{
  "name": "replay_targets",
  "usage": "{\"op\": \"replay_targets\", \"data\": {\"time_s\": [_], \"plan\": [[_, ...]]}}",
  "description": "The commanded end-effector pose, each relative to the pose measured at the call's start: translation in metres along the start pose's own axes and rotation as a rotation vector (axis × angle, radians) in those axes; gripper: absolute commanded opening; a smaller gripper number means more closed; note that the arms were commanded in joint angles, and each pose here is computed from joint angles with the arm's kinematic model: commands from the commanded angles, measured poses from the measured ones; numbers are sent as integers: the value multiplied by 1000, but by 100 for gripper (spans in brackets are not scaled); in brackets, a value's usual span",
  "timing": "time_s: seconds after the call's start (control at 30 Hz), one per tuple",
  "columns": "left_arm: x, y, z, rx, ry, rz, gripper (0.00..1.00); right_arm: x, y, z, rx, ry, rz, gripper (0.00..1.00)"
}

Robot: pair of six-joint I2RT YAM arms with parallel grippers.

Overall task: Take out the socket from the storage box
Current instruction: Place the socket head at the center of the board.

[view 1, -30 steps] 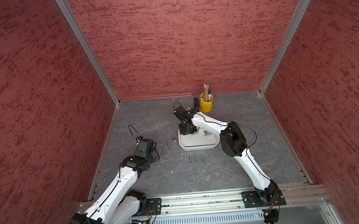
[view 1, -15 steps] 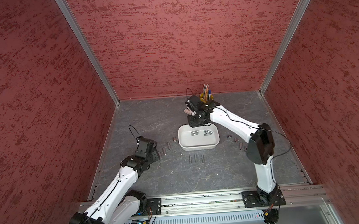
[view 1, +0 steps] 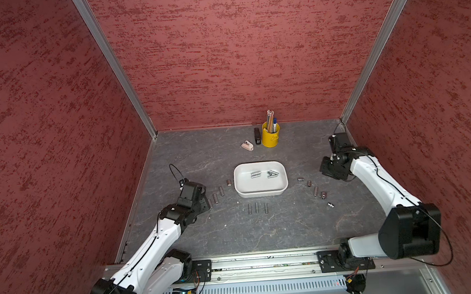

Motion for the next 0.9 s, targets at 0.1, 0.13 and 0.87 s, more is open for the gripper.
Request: {"op": "replay_targets", "data": {"time_s": [0.1,0.13,0.87], "plan": [[1,-2,2,-30,-34,-11,61,-11,-42,-25,-18,29,-162,17],[1,-2,2,-31,-33,-13,61,-13,-47,-28,-23,40,-178,17],[0,-7,-2,-40,-1,-36,62,-41,-73,-74,-152,161,-277,23]]}}
Point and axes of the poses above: each gripper's point midway between its finger pads, its own z axis back along the fingers, its own y axis along the line the jaws close on, x = y × z, the point moved 10 cm from there along z, back along the fingers, and after that the axes turned 6 degrees about z, right-handed, at the moved point
